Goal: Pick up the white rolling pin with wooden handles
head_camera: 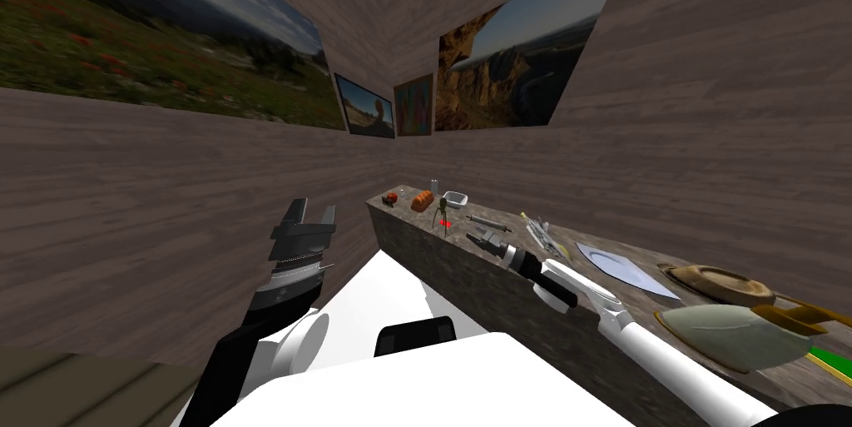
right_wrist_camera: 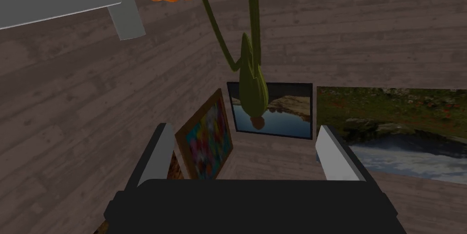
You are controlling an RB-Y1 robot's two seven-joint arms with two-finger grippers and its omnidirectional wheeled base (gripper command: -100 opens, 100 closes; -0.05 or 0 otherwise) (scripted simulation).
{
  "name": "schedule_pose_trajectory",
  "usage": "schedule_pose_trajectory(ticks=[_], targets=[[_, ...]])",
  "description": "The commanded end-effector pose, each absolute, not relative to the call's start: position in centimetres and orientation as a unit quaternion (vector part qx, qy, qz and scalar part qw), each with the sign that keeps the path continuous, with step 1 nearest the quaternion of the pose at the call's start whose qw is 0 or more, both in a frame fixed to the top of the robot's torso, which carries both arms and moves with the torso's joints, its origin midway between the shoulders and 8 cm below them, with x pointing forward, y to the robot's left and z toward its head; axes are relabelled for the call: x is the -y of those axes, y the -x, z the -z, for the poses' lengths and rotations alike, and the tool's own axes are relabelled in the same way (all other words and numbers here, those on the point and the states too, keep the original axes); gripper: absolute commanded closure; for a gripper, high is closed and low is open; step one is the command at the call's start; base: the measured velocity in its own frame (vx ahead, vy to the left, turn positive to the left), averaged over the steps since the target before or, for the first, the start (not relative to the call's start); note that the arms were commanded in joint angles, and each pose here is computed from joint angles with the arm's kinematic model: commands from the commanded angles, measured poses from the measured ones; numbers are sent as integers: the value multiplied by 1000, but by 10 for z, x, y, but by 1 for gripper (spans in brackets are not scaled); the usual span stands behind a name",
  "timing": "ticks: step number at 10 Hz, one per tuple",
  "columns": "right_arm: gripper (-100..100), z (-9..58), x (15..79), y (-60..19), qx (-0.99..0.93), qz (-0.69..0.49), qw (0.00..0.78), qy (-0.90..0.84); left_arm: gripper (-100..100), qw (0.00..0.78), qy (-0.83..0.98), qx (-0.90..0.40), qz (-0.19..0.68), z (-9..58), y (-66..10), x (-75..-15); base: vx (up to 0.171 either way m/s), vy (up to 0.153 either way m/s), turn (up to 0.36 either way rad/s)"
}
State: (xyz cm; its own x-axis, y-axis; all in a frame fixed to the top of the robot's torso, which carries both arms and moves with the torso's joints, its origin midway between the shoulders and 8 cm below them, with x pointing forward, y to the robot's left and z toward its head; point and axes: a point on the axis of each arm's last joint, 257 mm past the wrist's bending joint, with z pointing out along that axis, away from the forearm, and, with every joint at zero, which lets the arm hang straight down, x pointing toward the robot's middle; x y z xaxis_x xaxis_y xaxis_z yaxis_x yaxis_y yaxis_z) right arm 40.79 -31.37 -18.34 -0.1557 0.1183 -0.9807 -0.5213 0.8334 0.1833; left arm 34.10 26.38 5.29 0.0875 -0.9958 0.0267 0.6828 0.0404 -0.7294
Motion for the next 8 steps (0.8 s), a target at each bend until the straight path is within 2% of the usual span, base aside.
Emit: schedule_pose_trajectory(ticks=[1, 8], targets=[[-100, 188, 322, -409, -726, -235, 626, 159, 0, 673, 301, -260, 624, -53, -341, -264, -3, 32, 88], [-100, 234, 405, -401, -786, -113, 554, 251, 0, 673, 301, -260, 624, -53, -341, -264, 22, 38, 139]])
